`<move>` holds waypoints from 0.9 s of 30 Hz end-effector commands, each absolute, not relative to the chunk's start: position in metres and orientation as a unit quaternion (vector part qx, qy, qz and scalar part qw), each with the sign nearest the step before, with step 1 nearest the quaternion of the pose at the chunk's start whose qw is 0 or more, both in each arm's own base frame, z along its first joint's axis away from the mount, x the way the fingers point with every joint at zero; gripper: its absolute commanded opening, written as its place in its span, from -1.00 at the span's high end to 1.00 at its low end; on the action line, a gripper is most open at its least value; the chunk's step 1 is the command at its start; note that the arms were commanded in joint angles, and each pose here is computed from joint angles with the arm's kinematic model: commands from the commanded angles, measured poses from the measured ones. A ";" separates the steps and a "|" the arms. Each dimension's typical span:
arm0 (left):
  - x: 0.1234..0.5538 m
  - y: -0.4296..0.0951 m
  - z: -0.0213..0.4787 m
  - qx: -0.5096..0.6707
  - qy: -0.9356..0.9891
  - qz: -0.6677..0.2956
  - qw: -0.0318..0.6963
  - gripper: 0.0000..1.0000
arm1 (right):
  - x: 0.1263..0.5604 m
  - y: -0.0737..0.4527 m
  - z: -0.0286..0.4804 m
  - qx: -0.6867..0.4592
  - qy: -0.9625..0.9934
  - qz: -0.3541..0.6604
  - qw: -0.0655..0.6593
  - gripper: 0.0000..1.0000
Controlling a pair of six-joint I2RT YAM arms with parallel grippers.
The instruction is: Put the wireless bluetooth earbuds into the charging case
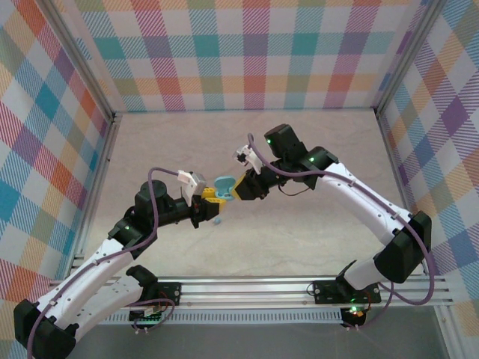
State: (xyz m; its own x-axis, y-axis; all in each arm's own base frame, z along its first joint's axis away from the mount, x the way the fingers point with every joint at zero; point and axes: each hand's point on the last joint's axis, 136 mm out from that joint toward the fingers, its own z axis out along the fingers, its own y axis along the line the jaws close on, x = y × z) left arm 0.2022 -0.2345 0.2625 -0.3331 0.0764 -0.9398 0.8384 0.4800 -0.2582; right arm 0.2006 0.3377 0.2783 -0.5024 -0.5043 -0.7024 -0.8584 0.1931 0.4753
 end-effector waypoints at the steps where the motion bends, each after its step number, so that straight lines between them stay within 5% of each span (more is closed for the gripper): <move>1: 0.200 -0.236 0.289 0.329 0.686 -0.407 0.506 0.65 | 0.194 0.340 0.285 -0.473 0.734 0.448 0.191 0.49; 17: 0.200 -0.238 0.294 0.330 0.679 -0.412 0.509 0.65 | 0.201 0.336 0.305 -0.465 0.738 0.432 0.229 0.18; 27: 0.201 -0.237 0.292 0.329 0.682 -0.408 0.510 0.65 | 0.206 0.333 0.329 -0.443 0.743 0.430 0.258 0.17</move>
State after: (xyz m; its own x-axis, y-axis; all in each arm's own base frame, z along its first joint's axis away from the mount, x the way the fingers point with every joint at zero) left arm 0.2028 -0.2347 0.2654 -0.3247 0.0703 -0.9432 0.8405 0.4787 -0.2537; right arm 0.2102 0.3365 0.2984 -0.5063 -0.4796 -0.7167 -0.8616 0.2454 0.4444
